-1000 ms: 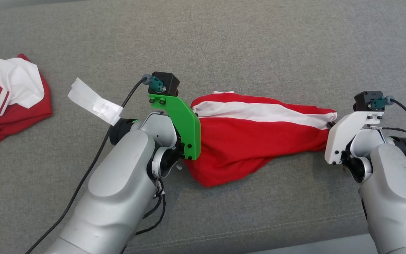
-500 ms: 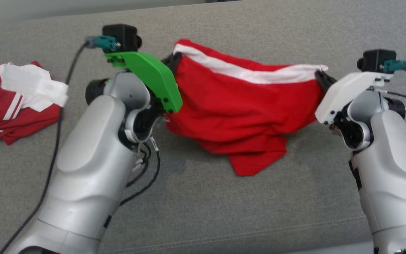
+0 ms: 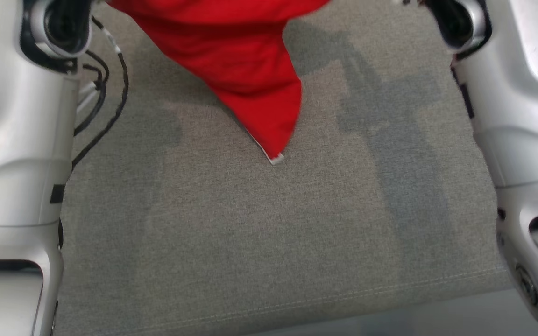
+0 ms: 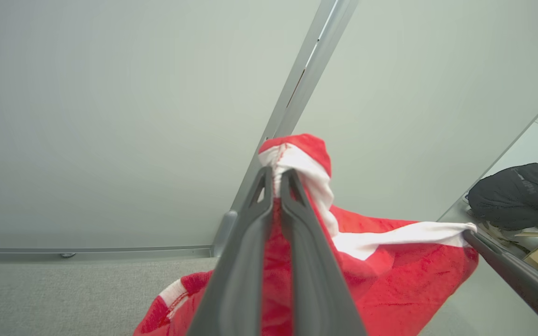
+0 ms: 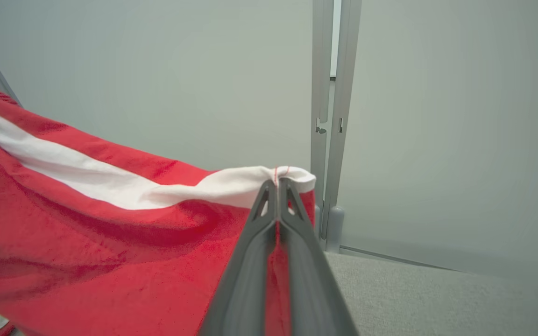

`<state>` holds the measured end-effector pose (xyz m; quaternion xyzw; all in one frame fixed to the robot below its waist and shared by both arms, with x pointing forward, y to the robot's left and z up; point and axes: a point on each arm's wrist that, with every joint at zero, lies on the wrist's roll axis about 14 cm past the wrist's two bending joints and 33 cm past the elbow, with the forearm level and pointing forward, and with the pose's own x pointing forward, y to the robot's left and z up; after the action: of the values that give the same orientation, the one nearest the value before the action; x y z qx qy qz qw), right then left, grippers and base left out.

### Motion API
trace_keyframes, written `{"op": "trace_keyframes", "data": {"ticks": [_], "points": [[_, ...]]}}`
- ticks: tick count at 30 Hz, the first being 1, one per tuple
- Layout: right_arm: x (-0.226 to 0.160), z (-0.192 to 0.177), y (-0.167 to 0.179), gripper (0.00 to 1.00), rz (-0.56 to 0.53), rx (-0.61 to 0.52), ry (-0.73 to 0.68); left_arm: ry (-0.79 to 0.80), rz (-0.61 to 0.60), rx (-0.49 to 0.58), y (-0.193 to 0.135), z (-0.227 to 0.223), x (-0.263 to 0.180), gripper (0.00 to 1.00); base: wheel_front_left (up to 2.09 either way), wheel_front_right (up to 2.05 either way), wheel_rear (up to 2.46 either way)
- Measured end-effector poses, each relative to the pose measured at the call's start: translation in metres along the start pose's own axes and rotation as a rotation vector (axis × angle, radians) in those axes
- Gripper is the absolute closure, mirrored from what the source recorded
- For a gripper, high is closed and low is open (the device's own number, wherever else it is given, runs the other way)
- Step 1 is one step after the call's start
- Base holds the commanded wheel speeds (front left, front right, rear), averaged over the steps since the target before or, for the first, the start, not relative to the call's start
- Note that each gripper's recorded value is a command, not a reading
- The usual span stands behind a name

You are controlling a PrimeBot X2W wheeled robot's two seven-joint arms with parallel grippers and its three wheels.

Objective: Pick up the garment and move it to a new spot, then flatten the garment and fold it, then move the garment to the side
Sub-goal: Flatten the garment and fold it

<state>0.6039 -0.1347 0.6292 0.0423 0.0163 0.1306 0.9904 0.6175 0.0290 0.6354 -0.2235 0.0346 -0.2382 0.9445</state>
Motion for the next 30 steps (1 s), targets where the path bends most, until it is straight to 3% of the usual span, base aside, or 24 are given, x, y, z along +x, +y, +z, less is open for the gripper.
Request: {"op": "trace_keyframes", "data": {"ticks": [6, 10, 17, 21, 23, 27, 30], "points": [[0.039, 0.050, -0.005, 1.00, -0.001, -0.155, -0.180, -0.131, -0.095, -0.063, -0.004, 0.021, 0.026, 1.00, 0.00, 0.00, 0.00], [0.059, 0.084, -0.014, 1.00, -0.016, -0.270, -0.338, -0.301, -0.136, -0.115, 0.005, 0.057, 0.039, 1.00, 0.00, 0.00, 0.00], [0.064, 0.128, -0.016, 1.00, -0.028, -0.423, -0.556, -0.524, -0.123, -0.119, 0.031, 0.084, 0.034, 1.00, 0.00, 0.00, 0.00], [0.056, 0.153, 0.001, 1.00, -0.012, -0.518, -0.663, -0.564, -0.111, -0.101, 0.039, 0.083, 0.031, 1.00, 0.00, 0.00, 0.00], [0.061, 0.135, 0.009, 1.00, 0.016, -0.542, -0.634, -0.540, -0.099, -0.104, 0.044, 0.073, 0.032, 1.00, 0.00, 0.00, 0.00], [0.072, 0.056, 0.010, 1.00, 0.078, -0.563, -0.447, -0.404, -0.067, -0.091, 0.055, 0.019, 0.029, 1.00, 0.00, 0.00, 0.00], [0.068, 0.020, 0.011, 1.00, 0.123, -0.567, -0.353, -0.319, -0.062, -0.081, 0.056, -0.014, 0.019, 1.00, 0.00, 0.00, 0.00]]}}
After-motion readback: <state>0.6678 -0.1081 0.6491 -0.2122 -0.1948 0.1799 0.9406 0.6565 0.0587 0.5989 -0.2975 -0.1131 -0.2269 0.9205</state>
